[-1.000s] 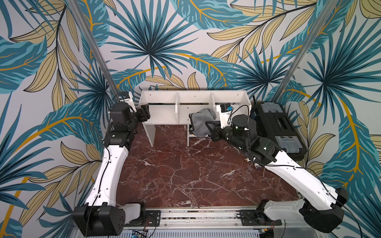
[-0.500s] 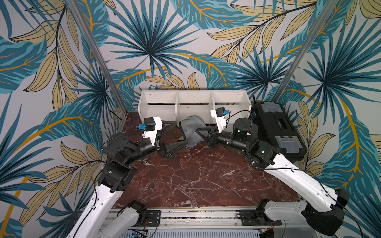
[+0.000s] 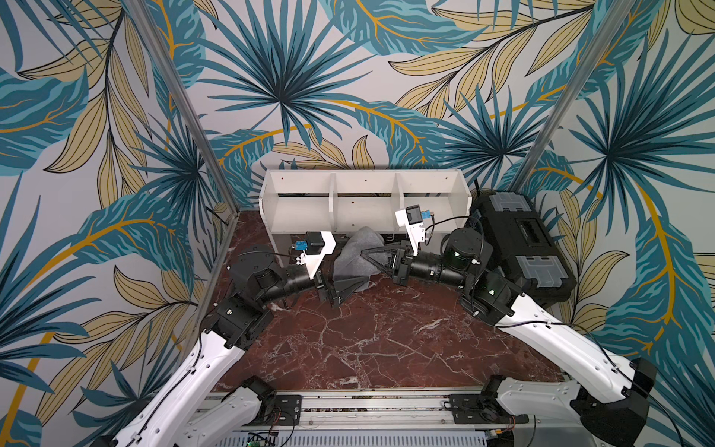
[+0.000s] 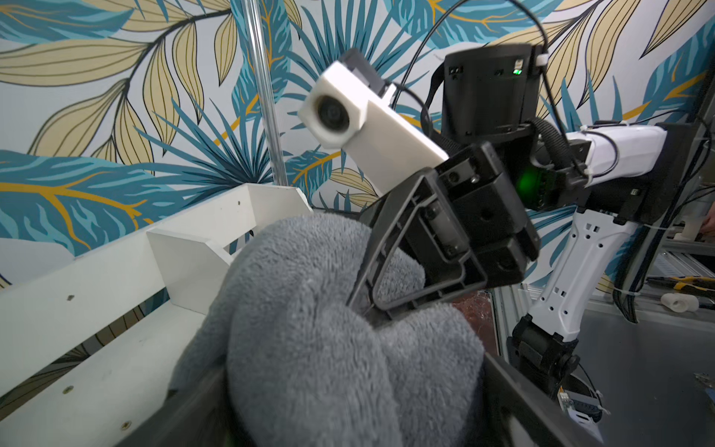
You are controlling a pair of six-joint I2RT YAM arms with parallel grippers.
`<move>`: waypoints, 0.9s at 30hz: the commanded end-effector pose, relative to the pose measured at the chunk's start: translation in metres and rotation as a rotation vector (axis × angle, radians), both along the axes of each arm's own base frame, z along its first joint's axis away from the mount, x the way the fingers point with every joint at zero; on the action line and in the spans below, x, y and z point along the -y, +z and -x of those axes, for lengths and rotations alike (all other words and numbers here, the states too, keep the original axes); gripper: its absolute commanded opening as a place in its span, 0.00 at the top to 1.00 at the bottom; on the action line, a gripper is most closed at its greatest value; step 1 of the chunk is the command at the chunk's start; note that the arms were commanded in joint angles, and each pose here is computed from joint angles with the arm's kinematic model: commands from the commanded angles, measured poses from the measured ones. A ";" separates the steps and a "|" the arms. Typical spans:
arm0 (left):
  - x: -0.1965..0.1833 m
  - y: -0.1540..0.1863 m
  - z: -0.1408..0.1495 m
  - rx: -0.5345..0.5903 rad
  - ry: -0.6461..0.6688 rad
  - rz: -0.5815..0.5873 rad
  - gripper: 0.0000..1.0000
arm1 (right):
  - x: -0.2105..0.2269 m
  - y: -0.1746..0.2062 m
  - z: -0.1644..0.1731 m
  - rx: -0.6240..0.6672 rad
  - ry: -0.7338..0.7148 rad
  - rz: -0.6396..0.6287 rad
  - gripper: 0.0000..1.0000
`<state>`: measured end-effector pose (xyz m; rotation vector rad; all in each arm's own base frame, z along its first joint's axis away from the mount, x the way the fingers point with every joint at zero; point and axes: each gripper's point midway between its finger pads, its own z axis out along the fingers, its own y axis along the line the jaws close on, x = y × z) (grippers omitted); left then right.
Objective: Wipe the bookshelf clean with a cloth
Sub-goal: Adjust the cleaning item.
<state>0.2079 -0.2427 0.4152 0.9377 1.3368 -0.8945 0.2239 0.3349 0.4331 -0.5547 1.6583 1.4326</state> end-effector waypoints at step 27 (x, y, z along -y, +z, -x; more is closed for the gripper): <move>-0.094 0.021 -0.086 -0.033 0.696 -0.044 1.00 | 0.289 -0.025 -0.136 -0.131 -1.387 0.714 0.11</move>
